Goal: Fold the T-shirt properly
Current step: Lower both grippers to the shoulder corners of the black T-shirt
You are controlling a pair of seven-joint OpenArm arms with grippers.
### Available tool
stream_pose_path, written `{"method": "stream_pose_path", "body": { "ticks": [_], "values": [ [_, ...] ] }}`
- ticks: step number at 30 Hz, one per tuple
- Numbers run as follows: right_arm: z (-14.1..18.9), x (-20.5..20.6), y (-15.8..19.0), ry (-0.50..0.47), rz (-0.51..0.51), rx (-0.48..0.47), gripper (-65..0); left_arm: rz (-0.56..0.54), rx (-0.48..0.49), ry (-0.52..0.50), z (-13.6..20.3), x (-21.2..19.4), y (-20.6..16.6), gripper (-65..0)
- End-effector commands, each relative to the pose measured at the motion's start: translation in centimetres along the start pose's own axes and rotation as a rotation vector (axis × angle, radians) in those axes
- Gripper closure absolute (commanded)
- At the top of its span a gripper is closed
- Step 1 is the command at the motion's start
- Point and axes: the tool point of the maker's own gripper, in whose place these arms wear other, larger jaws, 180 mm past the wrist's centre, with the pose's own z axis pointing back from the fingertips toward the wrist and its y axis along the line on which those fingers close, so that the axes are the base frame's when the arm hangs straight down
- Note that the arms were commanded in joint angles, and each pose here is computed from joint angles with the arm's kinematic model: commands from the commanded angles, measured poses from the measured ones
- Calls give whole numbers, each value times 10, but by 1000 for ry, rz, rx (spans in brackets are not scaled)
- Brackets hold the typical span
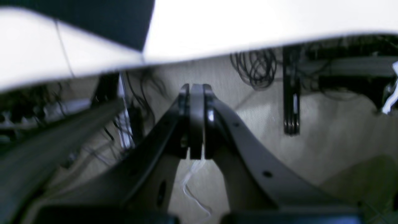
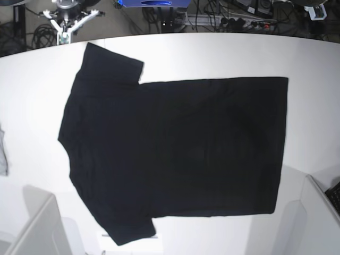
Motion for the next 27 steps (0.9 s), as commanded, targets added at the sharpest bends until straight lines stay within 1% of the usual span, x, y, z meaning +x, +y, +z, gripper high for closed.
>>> {"method": "stream_pose_path", "body": {
  "ticks": [1,3,6,7,9,10,11,12,14,15,17,18,19,22,24,25,27],
  "values": [
    [1,14,1,-45,-21,-7,0,-6,1,-29,0,8,1,0],
    [-4,28,2,-80,-60,-17,0,4,2,-55,-6,14,-1,0],
    [-8,49,9,-131,-151,7,0,15,4,-87,-14,21,-3,0],
    [-9,56,12,-148,-177,26,0,19,4,-96,-16,24,-3,0],
    [-11,71,22,-185,-222,96,0,26,5,-110,-19,27,-4,0],
    [-11,76,26,-193,-232,126,0,26,5,-110,-19,27,-4,0],
    [-12,80,29,-195,-237,156,-15,28,6,-113,-19,28,-5,0],
    [-12,83,33,-191,-240,186,-72,32,8,-119,-21,29,-5,0],
    [-13,91,39,-188,-264,243,-206,35,11,-127,-22,31,-4,0],
    [-14,93,39,-185,-284,259,-269,37,11,-133,-24,33,-5,0],
    [-14,100,31,-197,-357,279,-366,40,11,-134,-25,33,-5,0],
    [-14,102,26,-201,-394,285,-401,40,11,-123,-25,31,-5,0],
    [-13,104,20,-202,-436,292,-428,41,10,-106,-26,29,-6,0],
    [-13,107,-2,-200,-520,283,-437,49,9,-70,-33,24,-8,0],
    [-14,108,-10,-193,-526,277,-437,55,9,-54,-36,22,-8,0],
    [-14,109,-13,-185,-519,278,-437,58,8,-51,-38,22,-9,-49],
    [-15,108,-11,-164,-496,299,-437,63,7,-61,-40,25,-11,-178]
  ]
}}
